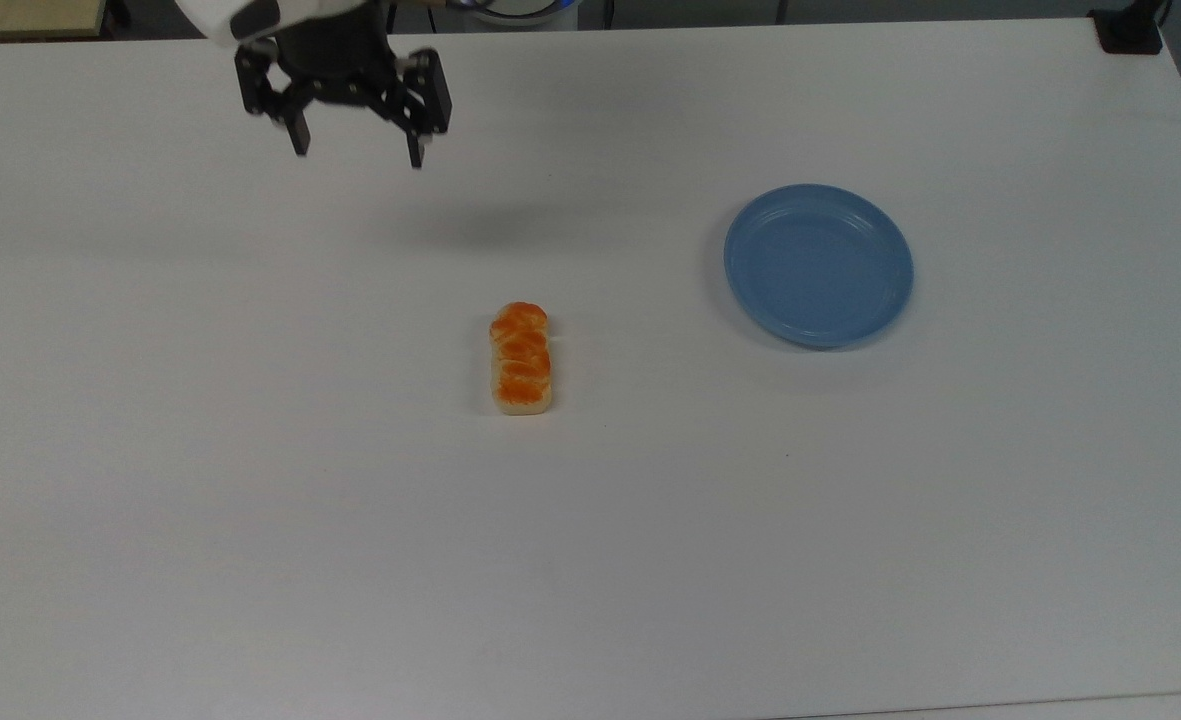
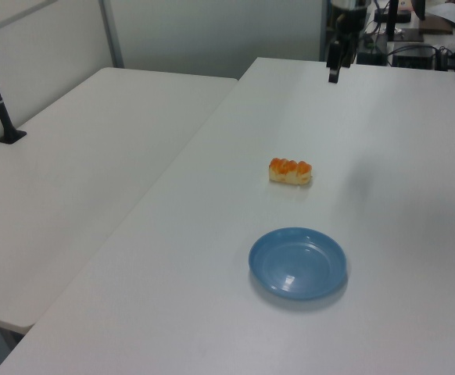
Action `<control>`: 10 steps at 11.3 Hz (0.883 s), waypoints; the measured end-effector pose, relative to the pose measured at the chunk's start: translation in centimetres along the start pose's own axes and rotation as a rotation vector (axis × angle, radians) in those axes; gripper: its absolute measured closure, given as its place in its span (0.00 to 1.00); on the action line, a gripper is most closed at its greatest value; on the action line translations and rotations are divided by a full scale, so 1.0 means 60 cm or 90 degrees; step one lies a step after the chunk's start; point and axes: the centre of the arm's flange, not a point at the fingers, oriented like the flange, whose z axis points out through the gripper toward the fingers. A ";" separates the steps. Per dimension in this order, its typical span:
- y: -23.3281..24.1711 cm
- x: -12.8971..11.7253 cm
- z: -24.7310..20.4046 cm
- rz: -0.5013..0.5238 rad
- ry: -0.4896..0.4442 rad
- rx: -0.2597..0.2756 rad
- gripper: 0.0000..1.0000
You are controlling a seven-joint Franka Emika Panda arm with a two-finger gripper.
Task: Put the bread on a plate
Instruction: 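Move the open gripper over the bread roll and lower onto it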
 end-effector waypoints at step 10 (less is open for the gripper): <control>-0.177 0.052 0.231 0.010 0.063 0.031 0.00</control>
